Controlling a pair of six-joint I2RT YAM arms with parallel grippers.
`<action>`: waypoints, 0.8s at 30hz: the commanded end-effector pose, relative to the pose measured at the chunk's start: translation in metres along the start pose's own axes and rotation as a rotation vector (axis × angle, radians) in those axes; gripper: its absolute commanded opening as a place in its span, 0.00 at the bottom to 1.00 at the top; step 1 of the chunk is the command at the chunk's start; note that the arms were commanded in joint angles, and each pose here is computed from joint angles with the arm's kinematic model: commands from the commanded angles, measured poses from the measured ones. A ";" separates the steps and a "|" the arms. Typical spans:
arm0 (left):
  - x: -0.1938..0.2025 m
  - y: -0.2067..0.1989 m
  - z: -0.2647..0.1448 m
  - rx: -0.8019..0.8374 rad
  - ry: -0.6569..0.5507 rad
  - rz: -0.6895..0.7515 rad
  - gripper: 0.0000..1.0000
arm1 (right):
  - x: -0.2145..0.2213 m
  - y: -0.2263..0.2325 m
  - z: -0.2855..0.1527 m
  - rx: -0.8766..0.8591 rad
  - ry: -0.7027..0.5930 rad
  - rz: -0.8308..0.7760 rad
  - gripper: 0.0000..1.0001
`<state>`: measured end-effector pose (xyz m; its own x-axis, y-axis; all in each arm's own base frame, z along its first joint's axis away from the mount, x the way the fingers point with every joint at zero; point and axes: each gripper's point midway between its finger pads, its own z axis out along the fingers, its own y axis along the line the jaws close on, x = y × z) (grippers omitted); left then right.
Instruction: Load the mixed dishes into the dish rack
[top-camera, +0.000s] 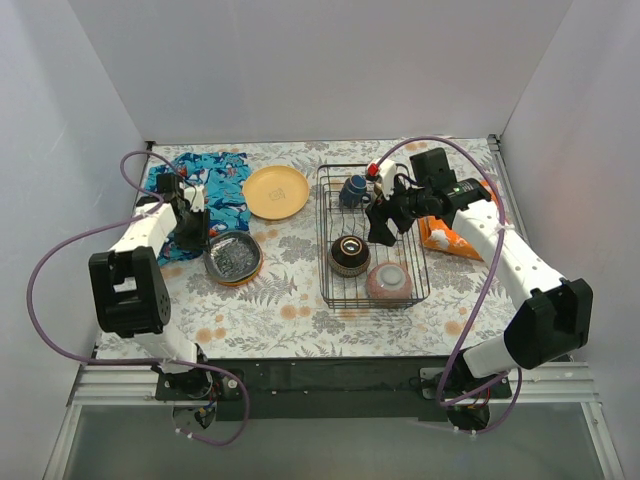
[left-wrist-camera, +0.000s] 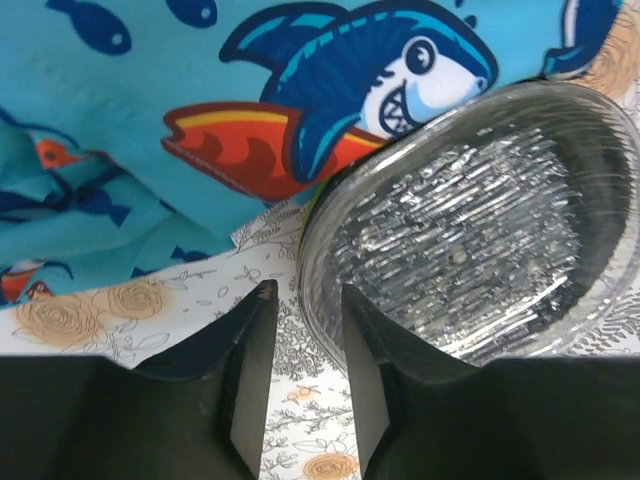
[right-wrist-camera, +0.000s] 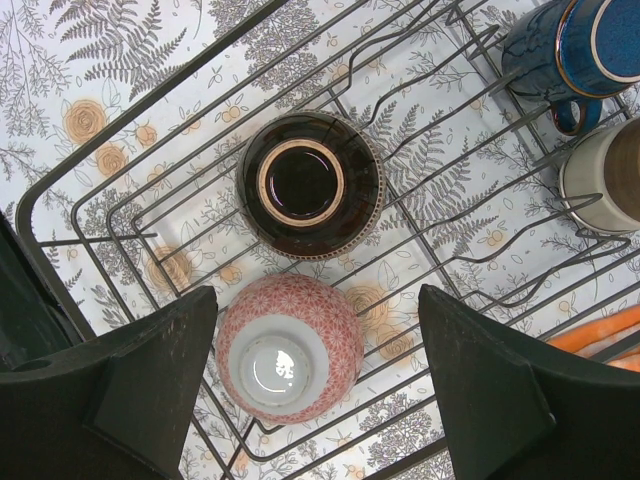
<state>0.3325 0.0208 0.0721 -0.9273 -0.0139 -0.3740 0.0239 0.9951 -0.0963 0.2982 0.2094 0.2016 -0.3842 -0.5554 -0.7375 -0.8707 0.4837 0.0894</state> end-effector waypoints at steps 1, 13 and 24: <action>-0.020 0.003 0.004 0.016 -0.036 -0.025 0.30 | -0.018 -0.003 -0.006 0.017 -0.059 -0.024 0.89; -0.027 -0.002 -0.004 0.049 -0.043 -0.008 0.08 | -0.010 -0.004 -0.006 0.035 -0.059 -0.026 0.89; -0.043 -0.010 -0.039 0.075 -0.134 0.082 0.00 | -0.018 -0.009 0.004 0.012 -0.064 -0.023 0.89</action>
<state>0.3457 0.0172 0.0754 -0.9269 -0.0057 -0.3752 0.0537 0.9876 -0.1476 0.3022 0.2099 0.1988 -0.3743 -0.5516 -0.7454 -0.8696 0.4879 0.0757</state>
